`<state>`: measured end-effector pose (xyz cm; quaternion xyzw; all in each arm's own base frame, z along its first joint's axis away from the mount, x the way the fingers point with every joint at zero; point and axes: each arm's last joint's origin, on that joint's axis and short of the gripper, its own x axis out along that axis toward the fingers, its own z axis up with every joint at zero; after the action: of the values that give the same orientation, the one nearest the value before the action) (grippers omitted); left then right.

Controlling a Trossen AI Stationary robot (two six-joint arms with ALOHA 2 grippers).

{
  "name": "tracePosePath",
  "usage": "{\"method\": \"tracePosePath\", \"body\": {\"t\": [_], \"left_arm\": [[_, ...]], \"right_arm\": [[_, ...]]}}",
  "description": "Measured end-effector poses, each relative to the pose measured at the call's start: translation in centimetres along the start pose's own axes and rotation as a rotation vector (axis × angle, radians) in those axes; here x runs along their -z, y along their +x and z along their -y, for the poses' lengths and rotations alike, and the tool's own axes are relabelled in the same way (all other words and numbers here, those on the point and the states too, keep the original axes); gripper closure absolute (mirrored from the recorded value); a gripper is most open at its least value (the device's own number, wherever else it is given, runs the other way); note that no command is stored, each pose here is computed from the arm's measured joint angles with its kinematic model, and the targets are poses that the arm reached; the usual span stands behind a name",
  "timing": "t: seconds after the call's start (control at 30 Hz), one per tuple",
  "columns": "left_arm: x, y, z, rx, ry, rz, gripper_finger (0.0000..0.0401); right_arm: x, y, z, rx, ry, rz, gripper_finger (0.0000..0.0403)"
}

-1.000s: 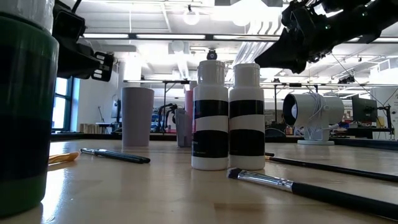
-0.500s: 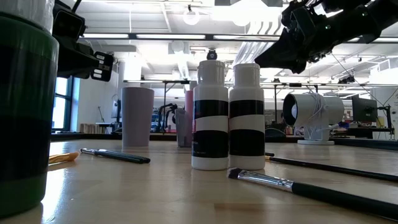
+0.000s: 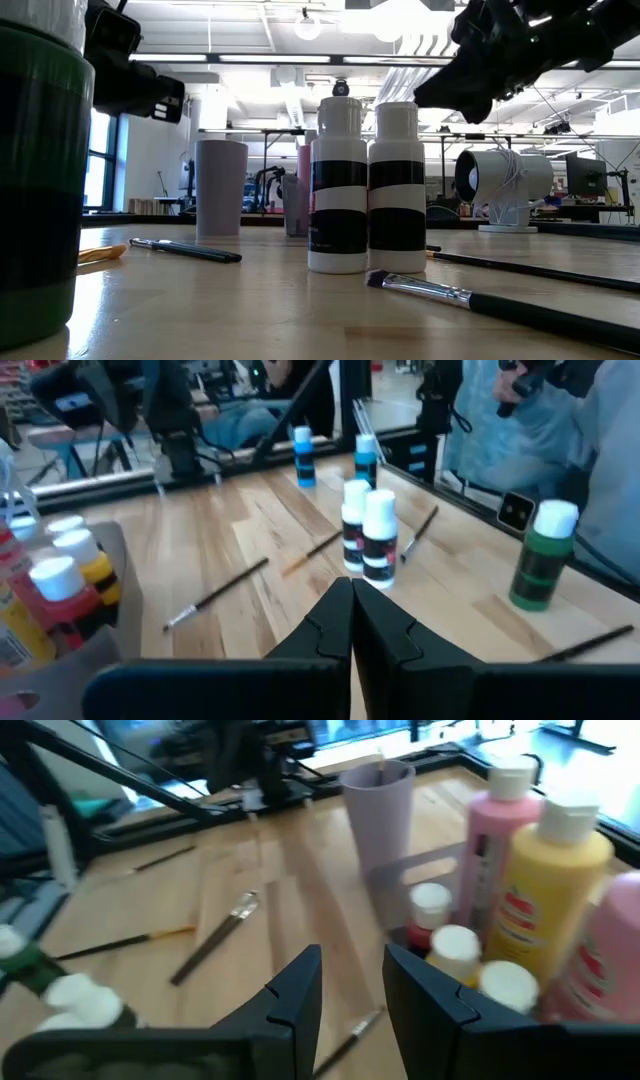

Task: Pick & Place Paint Supplies
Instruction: Put the small green paint bottle into the gray bin

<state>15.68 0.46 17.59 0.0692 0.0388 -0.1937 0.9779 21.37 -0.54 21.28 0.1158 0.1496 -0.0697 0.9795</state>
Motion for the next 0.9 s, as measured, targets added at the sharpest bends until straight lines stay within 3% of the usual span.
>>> {"method": "tracePosePath", "body": {"t": [0.27,0.6,0.9], "left_arm": [[0.4,0.0,0.1,0.004,-0.021,-0.037,0.0401],[0.5,-0.1,-0.7,-0.242,0.049,-0.085,0.0401],[0.5,-0.1,-0.8,-0.295,0.070,-0.099,0.0401]], "right_arm": [[-0.1,0.0,-0.1,-0.017,-0.009,0.007,0.0302],[-0.1,0.0,-0.1,-0.029,-0.042,0.001,0.0302],[-0.2,0.0,1.5,-0.014,-0.036,-0.021,0.0302]]}}
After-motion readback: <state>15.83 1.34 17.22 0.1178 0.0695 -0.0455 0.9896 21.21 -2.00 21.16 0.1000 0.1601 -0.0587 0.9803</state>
